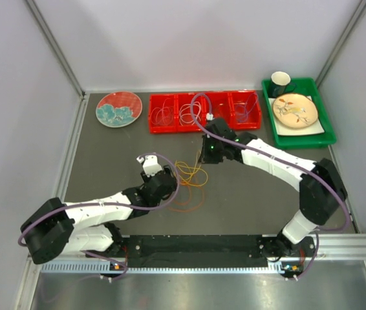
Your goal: Untangle the cables
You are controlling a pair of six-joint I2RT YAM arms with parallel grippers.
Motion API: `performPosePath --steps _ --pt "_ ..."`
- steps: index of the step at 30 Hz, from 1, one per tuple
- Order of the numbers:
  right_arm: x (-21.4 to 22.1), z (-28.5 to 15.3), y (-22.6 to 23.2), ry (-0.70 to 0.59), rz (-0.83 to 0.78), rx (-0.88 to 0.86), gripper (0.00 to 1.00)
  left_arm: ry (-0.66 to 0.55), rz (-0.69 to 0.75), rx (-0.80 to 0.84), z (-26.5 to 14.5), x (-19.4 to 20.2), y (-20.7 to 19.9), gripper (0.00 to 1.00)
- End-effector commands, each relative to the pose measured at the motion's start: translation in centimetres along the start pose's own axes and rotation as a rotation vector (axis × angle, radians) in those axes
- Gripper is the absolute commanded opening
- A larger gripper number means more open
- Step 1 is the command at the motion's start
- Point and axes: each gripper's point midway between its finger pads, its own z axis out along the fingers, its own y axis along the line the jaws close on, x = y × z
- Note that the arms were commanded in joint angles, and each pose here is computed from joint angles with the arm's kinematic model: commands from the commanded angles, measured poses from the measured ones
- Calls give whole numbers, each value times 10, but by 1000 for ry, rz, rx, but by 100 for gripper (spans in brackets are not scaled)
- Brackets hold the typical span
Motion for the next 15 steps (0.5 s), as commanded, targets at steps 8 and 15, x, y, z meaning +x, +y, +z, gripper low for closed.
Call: performPosePath --steps 8,15 --pt "28 49 -13 92 -5 83 5 -54 -44 1 -1 -10 1 65" --pt "-10 20 -13 19 -155 155 59 -57 -48 0 -1 -11 2 65"
